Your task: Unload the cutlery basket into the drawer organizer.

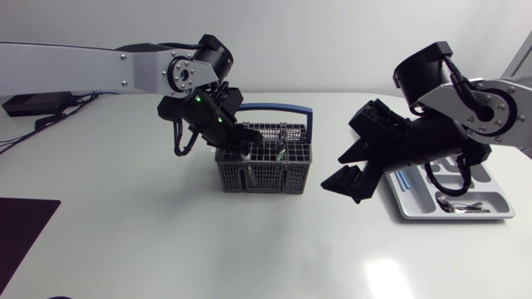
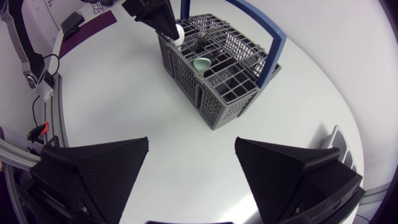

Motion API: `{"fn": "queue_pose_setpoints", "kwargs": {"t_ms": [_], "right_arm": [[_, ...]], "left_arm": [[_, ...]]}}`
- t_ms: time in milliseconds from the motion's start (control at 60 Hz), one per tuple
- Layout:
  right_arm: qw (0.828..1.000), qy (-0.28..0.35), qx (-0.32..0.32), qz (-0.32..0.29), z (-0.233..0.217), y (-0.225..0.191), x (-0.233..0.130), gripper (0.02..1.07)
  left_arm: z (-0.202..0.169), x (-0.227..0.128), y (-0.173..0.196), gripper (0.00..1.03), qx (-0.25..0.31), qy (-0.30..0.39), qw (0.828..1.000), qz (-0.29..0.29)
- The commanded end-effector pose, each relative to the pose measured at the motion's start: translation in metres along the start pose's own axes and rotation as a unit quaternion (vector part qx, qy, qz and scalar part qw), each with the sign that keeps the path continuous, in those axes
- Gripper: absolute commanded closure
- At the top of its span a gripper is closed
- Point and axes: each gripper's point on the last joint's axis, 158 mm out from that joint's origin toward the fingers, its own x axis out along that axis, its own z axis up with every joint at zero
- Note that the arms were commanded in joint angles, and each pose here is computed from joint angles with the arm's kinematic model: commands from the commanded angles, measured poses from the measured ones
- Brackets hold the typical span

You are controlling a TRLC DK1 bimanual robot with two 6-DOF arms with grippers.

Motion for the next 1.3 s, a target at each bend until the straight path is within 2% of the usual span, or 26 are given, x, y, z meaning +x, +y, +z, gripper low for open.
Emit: {"fn": "queue_pose_setpoints", "kwargs": {"t_ms": [0, 200, 1283], "right_arm": [[1.000, 0.006, 0.010, 0.003, -0.007, 0.005, 0.004, 0.07], [1.000, 0.011, 0.004, -0.005, -0.011, 0.005, 0.006, 0.07], [1.000, 0.009, -0.012, -0.008, -0.015, 0.019, 0.000, 0.07]], "left_arm": [[0.002, 0.005, -0.001, 0.85, -0.006, 0.003, 1.000, -0.002], [0.003, 0.002, -0.002, 0.92, -0.007, 0.000, 1.000, -0.005], [0.015, -0.077, -0.032, 0.94, -0.013, -0.073, 0.997, -0.036]]}}
